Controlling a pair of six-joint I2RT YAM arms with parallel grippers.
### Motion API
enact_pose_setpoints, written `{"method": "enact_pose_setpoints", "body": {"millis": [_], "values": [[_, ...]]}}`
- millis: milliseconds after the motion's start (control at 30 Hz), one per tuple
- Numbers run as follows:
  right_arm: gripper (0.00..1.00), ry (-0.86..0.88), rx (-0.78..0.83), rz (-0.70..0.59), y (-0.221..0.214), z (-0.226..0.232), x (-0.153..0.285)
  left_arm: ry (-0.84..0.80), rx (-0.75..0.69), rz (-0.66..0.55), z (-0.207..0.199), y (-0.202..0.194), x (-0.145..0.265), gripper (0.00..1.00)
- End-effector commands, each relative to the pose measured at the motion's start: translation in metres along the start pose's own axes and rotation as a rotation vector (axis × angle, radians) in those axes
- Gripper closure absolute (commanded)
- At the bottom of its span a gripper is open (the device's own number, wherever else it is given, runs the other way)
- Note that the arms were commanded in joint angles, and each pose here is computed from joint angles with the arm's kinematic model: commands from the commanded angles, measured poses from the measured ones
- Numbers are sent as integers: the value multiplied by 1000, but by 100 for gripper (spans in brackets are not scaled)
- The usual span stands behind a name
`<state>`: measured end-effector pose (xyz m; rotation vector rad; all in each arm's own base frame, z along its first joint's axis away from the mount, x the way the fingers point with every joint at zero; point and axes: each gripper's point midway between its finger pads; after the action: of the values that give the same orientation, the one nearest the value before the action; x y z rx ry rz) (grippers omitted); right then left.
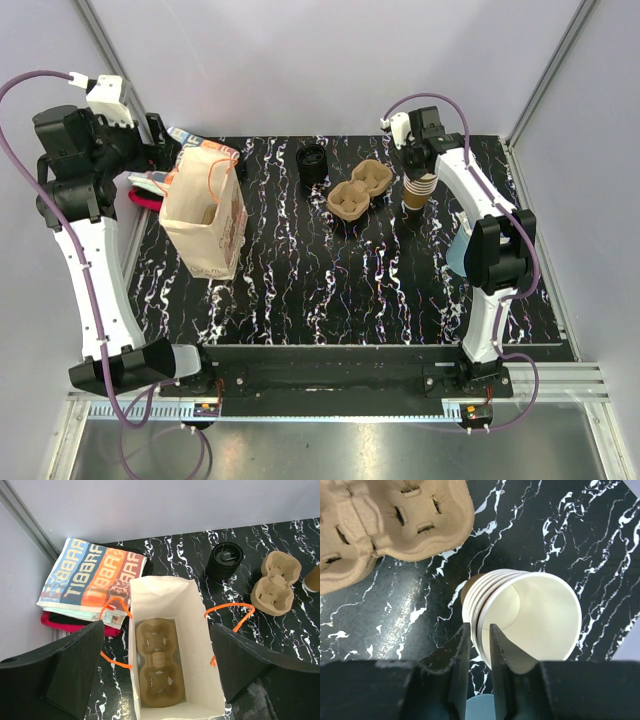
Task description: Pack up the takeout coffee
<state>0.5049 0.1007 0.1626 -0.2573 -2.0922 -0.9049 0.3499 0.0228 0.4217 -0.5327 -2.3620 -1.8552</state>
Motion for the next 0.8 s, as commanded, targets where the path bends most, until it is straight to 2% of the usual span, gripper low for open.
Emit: {"method": "enact_pose_setpoints", "body": {"millis": [0, 433, 767], "values": [[73, -1, -40, -90, 19, -10, 10, -50, -19, -67, -15, 18, 8, 9], [88, 0, -63, -117, 23, -14, 18, -93, -13, -64, -29, 13, 12, 8], [93, -21, -68, -130, 28, -21, 25, -106, -6, -52, -33, 5, 10, 8]]}}
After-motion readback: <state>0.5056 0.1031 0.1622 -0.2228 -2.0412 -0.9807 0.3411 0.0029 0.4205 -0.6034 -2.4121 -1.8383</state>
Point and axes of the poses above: each gripper's point midway between its finger pads, its own x axis back along the fingers, its own z axis along the line the jaws close on, y = z × x, and after that the axes turned 12 degrees about x, right-handed
